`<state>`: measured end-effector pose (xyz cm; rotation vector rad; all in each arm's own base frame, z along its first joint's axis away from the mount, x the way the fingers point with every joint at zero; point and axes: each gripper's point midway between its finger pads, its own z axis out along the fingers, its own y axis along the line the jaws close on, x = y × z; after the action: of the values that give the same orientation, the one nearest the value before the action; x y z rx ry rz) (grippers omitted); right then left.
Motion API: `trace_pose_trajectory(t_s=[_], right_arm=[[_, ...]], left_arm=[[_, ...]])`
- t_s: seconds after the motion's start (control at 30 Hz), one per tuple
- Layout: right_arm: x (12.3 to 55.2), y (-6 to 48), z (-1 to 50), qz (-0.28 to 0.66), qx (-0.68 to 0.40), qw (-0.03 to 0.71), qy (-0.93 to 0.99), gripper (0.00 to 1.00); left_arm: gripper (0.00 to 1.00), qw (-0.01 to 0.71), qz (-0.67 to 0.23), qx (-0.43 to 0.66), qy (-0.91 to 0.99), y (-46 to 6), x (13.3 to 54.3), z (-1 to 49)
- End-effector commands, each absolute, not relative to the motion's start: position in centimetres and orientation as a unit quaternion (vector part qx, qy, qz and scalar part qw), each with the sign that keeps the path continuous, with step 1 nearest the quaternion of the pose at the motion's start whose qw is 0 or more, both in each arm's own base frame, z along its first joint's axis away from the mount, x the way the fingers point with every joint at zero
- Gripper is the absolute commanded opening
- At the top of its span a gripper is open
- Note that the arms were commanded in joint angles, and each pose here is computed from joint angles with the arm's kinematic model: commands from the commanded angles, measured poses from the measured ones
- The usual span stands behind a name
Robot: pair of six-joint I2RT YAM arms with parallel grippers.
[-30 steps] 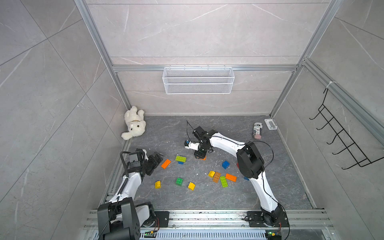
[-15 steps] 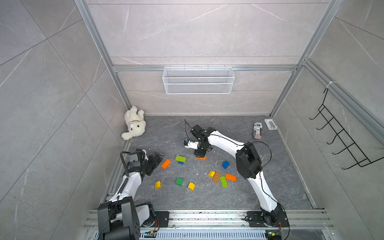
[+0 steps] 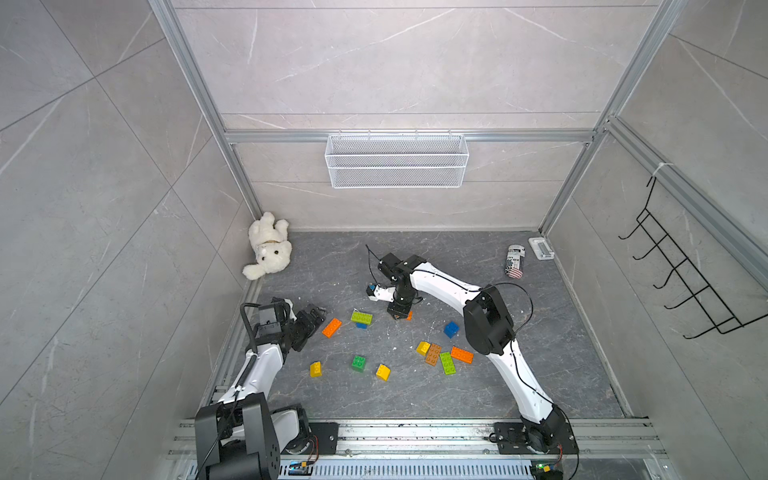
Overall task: Assemble a fork with lego
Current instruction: Adjust the lego brick at the center of the board.
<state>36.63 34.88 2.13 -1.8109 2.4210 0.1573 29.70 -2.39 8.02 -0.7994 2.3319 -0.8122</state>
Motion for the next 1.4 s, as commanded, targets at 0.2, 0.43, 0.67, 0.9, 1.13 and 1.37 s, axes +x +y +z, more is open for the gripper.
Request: trace_pose_trajectory(t_s=[0.2,0.43,0.67,0.9,1.13,1.37], right_arm=[[36.4,35.3,1.9,0.053,-0.597,0.049,0.799,0.45],[36.4,35.4,2.0,0.051,-0.598,0.046,0.799,0.42],[36.1,35.3,1.7,0.052,-0.598,0.037,0.799,0.39],[35.8,35.1,1.4,0.049,-0.597,0.030,0.800,0.42],[36.1,35.6,2.1,0.056,-0.596,0.043,0.800,0.34],[36.0,36.1,6.1,0.066,-0.608,0.073,0.788,0.31]], left_arm=[[0.98,0.290,-0.300,-0.284,0.863,-2.1,30.6,9.1],[0.98,0.290,-0.301,-0.284,0.863,-2.2,30.6,9.1],[0.98,0.289,-0.301,-0.285,0.863,-2.1,30.6,9.0],[0.98,0.288,-0.301,-0.285,0.863,-2.2,30.6,8.9],[0.98,0.288,-0.301,-0.285,0.863,-2.1,30.6,8.9],[0.98,0.289,-0.302,-0.284,0.863,-2.2,30.6,9.1]])
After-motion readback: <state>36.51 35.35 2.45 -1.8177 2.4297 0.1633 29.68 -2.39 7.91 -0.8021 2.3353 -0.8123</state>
